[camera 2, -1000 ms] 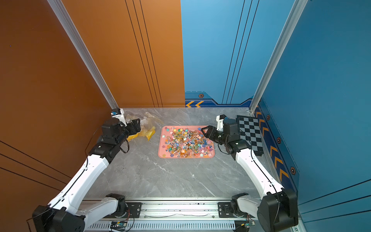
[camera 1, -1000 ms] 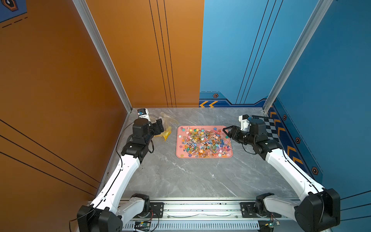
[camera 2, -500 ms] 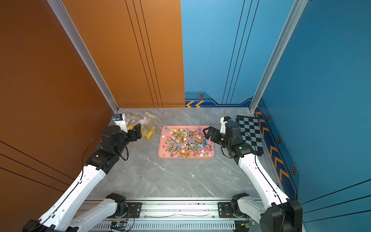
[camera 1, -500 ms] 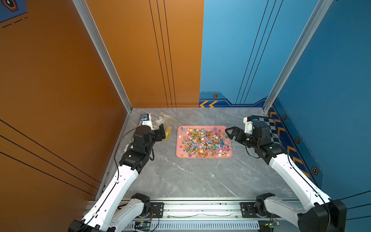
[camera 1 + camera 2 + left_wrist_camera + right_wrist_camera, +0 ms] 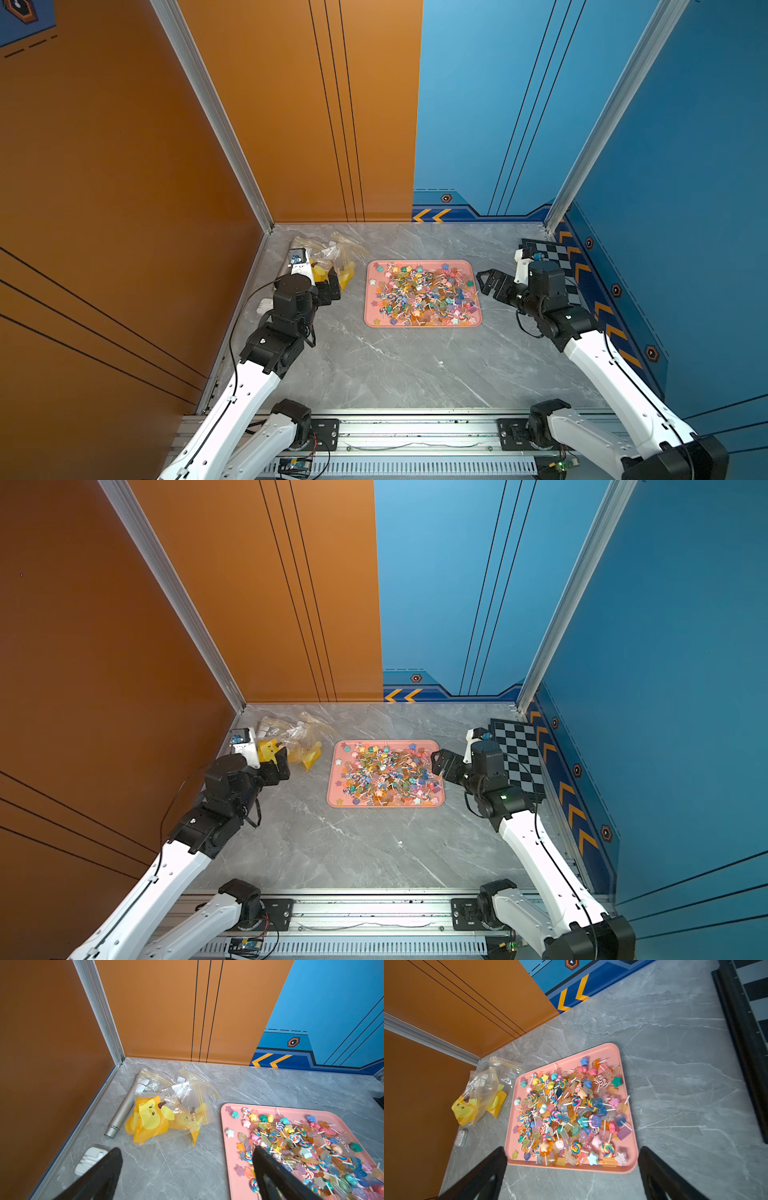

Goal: Pour candies out of the ziploc bag
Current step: Reset both arms

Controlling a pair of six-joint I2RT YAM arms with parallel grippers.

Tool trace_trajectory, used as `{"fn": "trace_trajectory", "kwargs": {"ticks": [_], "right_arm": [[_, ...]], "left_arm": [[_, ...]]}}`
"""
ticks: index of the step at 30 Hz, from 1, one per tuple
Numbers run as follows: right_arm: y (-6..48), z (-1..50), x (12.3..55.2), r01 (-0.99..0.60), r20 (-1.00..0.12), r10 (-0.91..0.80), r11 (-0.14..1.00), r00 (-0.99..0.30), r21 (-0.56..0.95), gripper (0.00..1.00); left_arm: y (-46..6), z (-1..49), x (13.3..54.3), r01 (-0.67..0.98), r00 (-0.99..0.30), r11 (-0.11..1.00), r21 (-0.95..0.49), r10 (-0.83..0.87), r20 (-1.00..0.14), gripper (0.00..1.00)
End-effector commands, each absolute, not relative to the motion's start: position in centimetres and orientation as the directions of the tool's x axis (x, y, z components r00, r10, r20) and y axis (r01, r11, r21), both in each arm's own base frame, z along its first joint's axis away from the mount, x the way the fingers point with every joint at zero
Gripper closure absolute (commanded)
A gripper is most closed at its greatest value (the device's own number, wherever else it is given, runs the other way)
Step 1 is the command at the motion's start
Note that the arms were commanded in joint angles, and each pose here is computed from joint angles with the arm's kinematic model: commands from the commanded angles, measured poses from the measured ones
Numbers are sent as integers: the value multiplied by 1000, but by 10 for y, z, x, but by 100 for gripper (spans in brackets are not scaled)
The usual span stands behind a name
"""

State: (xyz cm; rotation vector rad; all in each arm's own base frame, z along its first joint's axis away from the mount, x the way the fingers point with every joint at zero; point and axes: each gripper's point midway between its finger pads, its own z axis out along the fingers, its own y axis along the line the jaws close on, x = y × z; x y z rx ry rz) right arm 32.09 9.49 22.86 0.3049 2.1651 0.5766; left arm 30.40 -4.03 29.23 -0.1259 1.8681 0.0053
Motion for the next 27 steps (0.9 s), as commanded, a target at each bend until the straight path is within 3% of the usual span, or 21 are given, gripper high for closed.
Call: {"fn": "trace_trajectory", "kwargs": {"ticks": [1, 11, 27], "right_arm": [[69, 219, 314, 94, -724, 382, 909, -574, 406, 0], [19, 175, 297, 212, -811, 209, 971, -547, 107, 0], [-7, 154, 271, 285, -887, 53, 954, -459, -91, 0]], "left_arm": [[-32, 280, 297, -125, -313, 992, -9, -48, -949, 2], [-22, 254, 287, -150, -317, 987, 60, 10, -948, 2], [-17, 199, 264, -188, -369, 963, 196, 116, -922, 2]]}}
